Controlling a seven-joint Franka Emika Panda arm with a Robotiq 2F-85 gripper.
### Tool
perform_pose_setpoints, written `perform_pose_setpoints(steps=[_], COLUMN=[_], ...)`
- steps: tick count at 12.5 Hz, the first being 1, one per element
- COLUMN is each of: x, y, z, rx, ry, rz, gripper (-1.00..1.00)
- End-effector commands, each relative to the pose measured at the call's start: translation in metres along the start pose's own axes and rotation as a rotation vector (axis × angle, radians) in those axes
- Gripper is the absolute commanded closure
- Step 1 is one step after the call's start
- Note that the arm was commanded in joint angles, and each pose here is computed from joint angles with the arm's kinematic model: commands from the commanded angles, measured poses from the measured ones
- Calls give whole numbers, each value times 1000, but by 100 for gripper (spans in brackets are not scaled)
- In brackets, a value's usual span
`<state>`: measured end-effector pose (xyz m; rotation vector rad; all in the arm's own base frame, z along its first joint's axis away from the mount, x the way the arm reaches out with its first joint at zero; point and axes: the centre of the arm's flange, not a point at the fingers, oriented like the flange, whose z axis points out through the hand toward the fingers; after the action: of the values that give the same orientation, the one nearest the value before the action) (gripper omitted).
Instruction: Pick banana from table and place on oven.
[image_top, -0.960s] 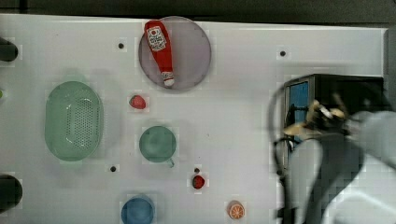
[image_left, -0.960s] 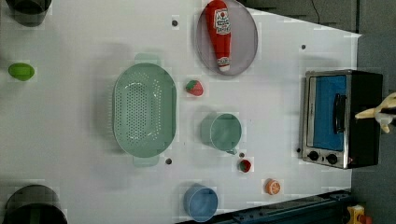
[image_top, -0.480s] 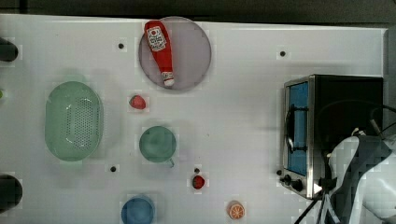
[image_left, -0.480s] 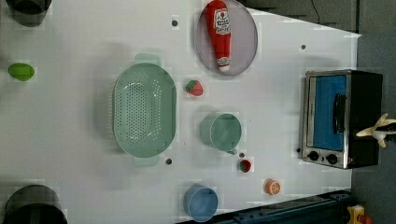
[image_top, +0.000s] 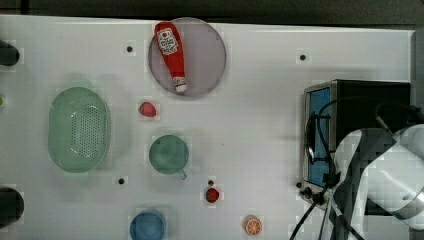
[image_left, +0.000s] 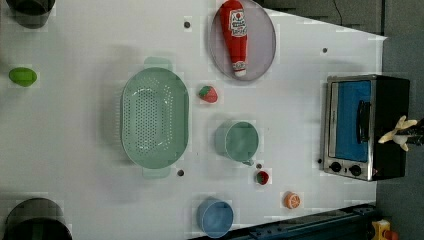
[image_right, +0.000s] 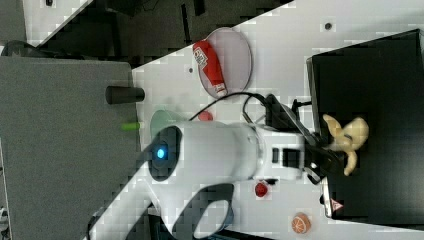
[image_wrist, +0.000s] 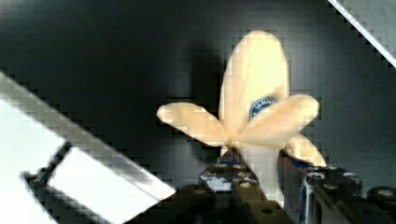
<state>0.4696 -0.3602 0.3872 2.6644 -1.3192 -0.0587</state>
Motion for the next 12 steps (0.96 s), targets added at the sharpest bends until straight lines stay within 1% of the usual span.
perform_pose_setpoints(steps=[1, 3, 5, 6, 8, 9, 10, 11, 12], x=[3, 2, 0, -1, -12, -27, -49, -76, -106], y=[1, -4, -5, -8, -38, -62, -90, -119, -145], z=[-27, -27, -27, -29, -52, -70, -92, -118, -145], rx=[37, 39, 34, 36, 56, 68, 89, 121, 161], ry=[52, 52, 42, 40, 46, 27, 3, -10, -7], rz=[-16, -25, -29, -35, -92, -143, -204, -263, -293], gripper=[1, -44, -89, -100, -100, -100, -100, -100, -100])
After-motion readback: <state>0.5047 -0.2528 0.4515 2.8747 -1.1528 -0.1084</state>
